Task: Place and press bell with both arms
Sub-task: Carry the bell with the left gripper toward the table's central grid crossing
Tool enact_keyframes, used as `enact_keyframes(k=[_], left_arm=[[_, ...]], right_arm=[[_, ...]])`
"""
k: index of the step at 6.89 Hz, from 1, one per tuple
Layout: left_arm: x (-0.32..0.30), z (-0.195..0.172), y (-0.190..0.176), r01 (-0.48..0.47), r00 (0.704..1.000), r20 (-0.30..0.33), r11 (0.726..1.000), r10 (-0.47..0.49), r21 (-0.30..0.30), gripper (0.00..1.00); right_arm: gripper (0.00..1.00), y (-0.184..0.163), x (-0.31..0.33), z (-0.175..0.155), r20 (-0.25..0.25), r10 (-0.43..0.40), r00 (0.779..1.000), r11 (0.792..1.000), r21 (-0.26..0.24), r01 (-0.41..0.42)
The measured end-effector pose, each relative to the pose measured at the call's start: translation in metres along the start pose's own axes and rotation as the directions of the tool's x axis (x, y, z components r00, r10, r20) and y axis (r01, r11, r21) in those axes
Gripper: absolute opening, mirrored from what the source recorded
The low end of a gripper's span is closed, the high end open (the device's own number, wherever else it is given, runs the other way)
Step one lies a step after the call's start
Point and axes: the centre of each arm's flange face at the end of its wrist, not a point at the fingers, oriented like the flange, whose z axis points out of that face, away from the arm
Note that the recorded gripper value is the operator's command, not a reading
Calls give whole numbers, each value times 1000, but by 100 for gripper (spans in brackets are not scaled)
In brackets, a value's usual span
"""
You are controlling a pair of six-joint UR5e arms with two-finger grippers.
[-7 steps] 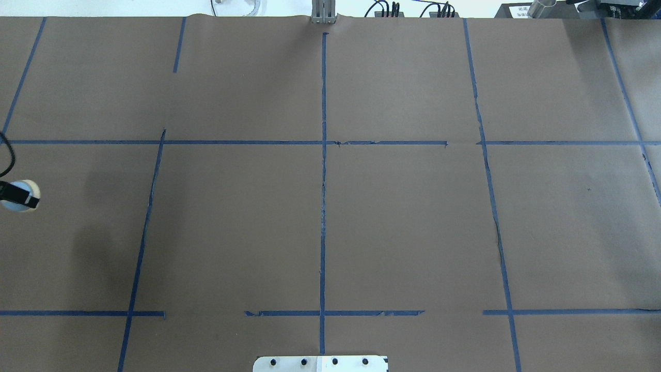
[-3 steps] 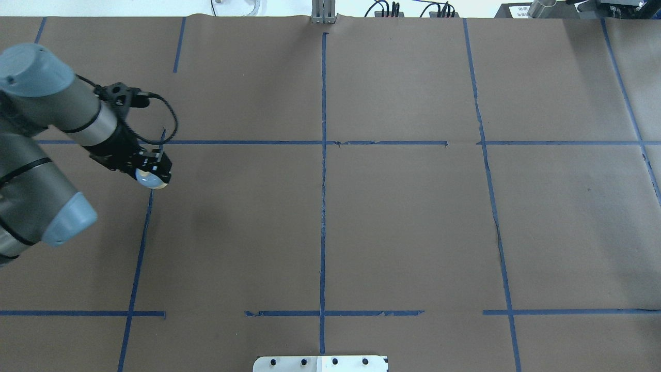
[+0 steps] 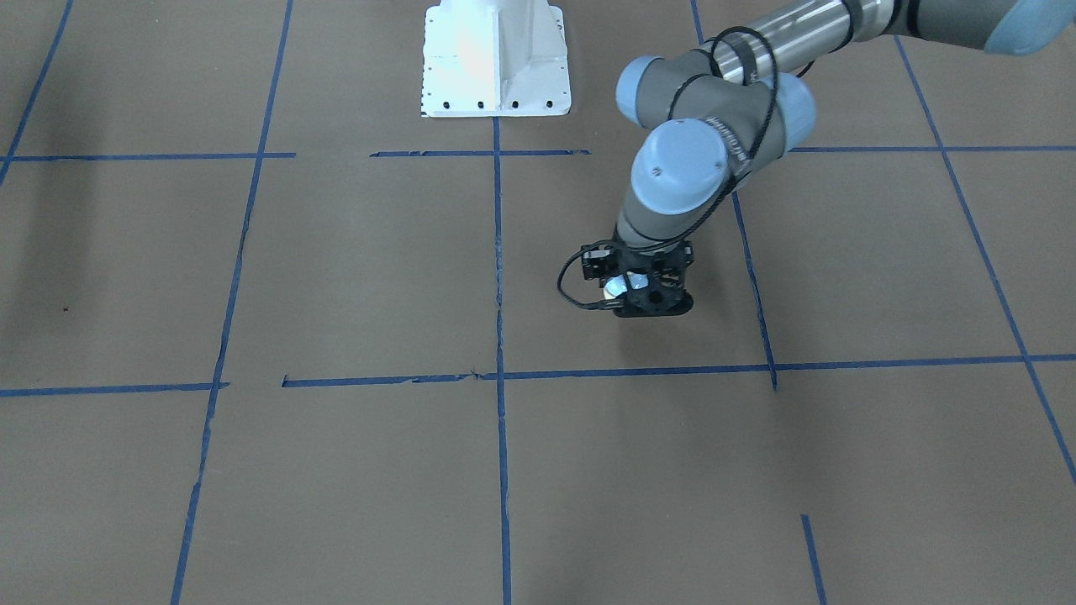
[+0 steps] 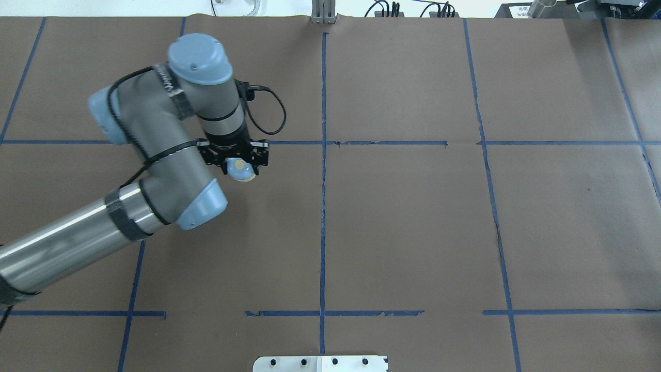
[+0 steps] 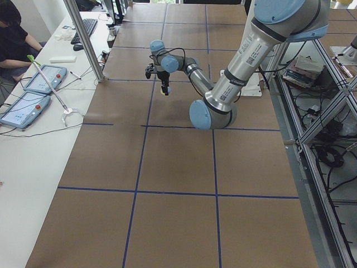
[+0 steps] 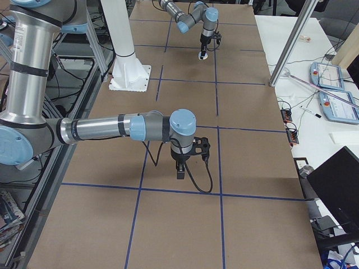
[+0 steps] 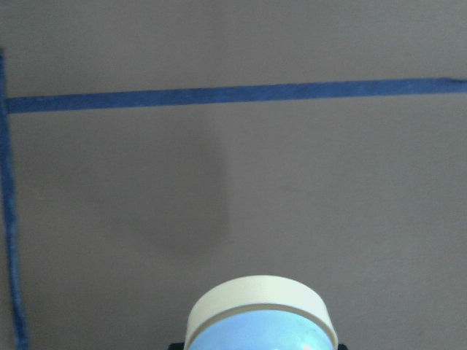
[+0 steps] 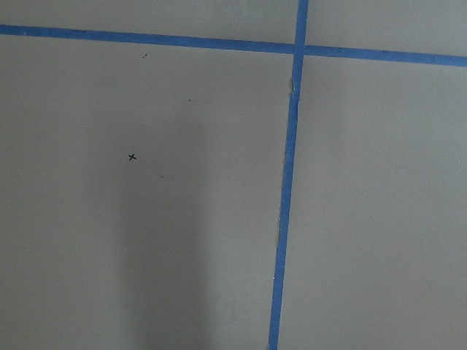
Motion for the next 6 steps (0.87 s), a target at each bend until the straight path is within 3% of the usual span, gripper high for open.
enact_keyframes(k=[2,4,5,6], left_arm=[[81,6,-17,17,1000,21,1000,-16,-27,2],[120,21,-19,11,1000,4,999,-11,-36,7],[127,33,-17,4,1000,-2,999,-4,-41,16],[131,40,-14,-3,1000,-5,999,3,-45,36]], right_arm=[[100,0,1,1,0,1,1000,1000,-1,-1],[100,0,1,1,0,2,1000,1000,-2,-2],[100,0,2,2,0,2,1000,1000,-3,-2],[100,0,2,2,0,3,1000,1000,-4,-3]])
